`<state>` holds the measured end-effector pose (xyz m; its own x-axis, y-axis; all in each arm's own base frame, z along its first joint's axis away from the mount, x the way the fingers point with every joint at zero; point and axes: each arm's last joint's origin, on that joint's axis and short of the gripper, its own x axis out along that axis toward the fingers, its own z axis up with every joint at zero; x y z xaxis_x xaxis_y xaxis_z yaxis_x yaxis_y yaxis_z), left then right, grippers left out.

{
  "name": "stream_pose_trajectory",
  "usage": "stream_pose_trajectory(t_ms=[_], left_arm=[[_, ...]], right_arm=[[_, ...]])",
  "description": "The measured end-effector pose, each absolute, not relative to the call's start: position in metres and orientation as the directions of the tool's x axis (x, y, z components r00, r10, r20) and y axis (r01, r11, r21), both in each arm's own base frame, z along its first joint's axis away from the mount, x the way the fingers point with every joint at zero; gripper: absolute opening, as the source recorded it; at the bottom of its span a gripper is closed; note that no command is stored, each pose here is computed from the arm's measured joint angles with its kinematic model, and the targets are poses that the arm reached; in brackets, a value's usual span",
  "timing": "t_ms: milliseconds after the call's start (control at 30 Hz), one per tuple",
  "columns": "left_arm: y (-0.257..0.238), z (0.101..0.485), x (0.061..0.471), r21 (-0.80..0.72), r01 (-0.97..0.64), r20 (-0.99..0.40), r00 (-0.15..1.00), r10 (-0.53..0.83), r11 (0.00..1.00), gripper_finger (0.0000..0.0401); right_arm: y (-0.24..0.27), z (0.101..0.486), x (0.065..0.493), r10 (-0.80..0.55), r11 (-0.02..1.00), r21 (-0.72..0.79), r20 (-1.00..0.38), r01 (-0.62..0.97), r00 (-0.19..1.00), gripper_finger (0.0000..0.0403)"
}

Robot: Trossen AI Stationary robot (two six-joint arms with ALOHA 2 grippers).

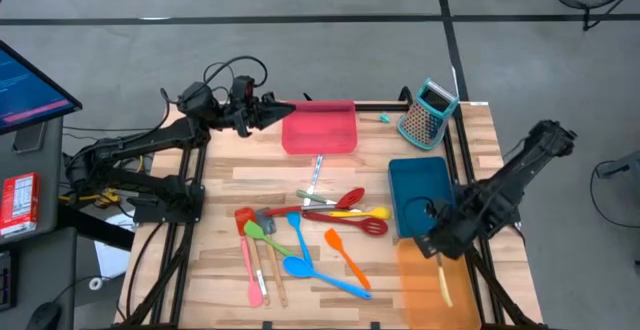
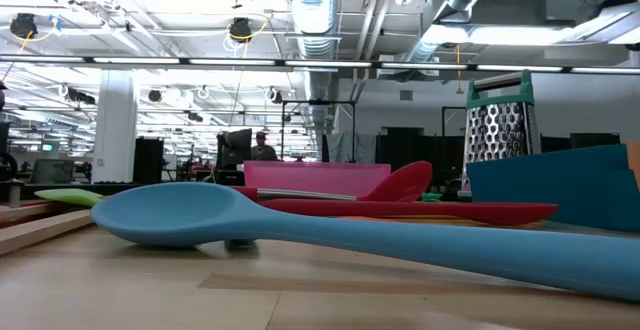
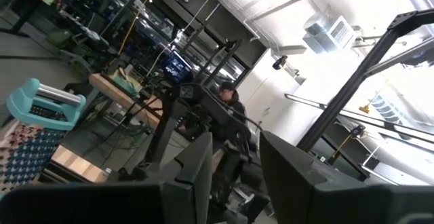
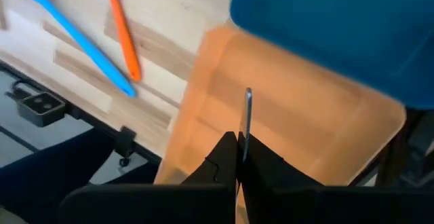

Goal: Pick & Place Kitchen Items
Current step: Put the yellow kitchen knife into the orange bin

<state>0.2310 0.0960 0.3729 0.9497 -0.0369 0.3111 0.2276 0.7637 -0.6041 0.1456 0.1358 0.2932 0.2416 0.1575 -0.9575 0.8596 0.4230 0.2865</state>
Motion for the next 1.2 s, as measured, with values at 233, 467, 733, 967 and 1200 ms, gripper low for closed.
stream_pose_trajectory(t_ms=[233, 467, 733, 967, 1200], left_arm=[[0.096, 0.373, 0.231, -0.603, 0.229, 0.310, 0.950, -0.040, 0.764, 0.0106], [0.096, 0.373, 0.231, -0.603, 0.235, 0.309, 0.950, -0.048, 0.762, 0.0106], [0.095, 0.373, 0.231, -0.600, 0.246, 0.306, 0.950, -0.066, 0.761, 0.0106], [0.095, 0.373, 0.231, -0.600, 0.246, 0.306, 0.950, -0.066, 0.761, 0.0106], [0.095, 0.373, 0.231, -0.599, 0.246, 0.306, 0.950, -0.066, 0.762, 0.0106]], right_arm=[[0.144, 0.263, 0.140, 0.162, 0.388, 0.269, -0.961, 0.881, 0.222, 0.0000], [0.147, 0.250, 0.139, 0.222, 0.422, 0.263, -0.958, 0.868, 0.182, 0.0000], [0.147, 0.236, 0.141, 0.227, 0.550, 0.282, -0.956, 0.786, 0.184, 0.0000], [0.147, 0.224, 0.143, 0.274, 0.564, 0.309, -0.945, 0.766, 0.179, 0.0000], [0.147, 0.217, 0.143, 0.291, 0.560, 0.322, -0.939, 0.763, 0.182, 0.0000]])
